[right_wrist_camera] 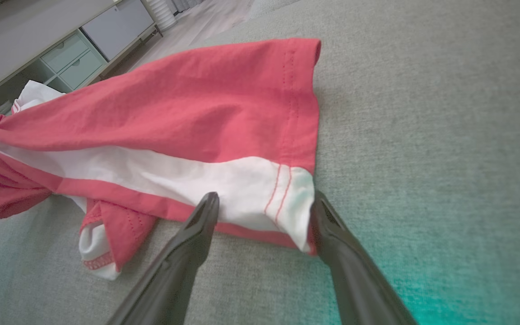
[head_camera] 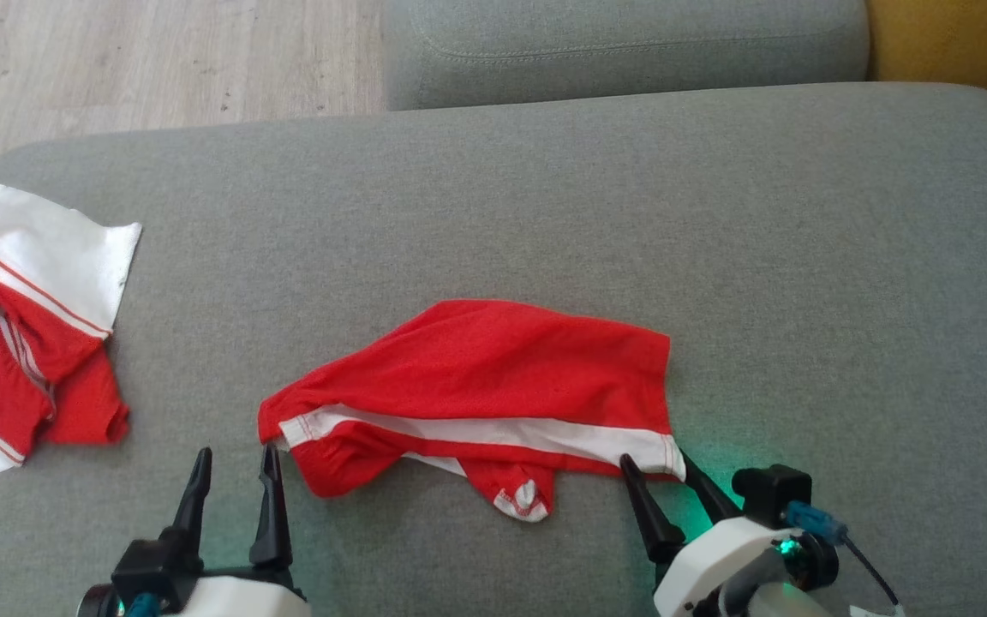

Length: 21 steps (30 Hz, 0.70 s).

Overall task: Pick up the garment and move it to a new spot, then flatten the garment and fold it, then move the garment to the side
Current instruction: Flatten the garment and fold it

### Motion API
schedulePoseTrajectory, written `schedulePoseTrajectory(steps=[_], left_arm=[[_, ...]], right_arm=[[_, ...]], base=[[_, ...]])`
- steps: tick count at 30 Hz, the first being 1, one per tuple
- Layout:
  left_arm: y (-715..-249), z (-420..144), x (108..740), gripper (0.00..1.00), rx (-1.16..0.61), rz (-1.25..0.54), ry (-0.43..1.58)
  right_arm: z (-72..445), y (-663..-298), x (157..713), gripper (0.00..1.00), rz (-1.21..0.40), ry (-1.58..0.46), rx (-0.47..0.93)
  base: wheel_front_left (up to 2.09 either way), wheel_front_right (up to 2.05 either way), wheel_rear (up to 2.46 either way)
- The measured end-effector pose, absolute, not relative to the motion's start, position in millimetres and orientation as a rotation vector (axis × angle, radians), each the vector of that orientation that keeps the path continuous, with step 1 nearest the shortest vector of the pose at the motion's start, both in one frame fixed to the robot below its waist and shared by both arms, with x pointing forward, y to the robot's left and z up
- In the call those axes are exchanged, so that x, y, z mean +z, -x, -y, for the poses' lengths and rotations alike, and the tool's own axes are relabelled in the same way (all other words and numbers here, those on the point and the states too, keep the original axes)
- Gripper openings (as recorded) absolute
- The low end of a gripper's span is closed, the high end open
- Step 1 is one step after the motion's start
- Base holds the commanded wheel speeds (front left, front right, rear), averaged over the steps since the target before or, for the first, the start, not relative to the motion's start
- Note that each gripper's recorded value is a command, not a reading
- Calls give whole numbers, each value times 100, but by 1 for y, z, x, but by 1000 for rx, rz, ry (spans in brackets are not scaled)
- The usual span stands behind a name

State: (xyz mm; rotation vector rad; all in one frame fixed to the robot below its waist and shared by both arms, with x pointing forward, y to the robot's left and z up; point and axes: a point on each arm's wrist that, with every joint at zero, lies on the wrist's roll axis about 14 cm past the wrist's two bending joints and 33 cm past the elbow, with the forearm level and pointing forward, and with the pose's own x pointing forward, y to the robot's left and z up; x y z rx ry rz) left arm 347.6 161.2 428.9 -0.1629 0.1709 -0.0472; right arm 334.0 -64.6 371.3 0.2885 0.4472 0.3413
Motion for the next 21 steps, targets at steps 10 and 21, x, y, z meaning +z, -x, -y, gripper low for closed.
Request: schedulePoseTrajectory(steps=[10,21], left_arm=[[-348,-159,429,100,-52,-172,171],[-347,-160,428,100,-47,-175,171]], right_arm=[[60,-337,381,100,-414,-311,353],[47,-334,388,100,-405,-375,378]], base=[[0,0,0],[0,0,0]])
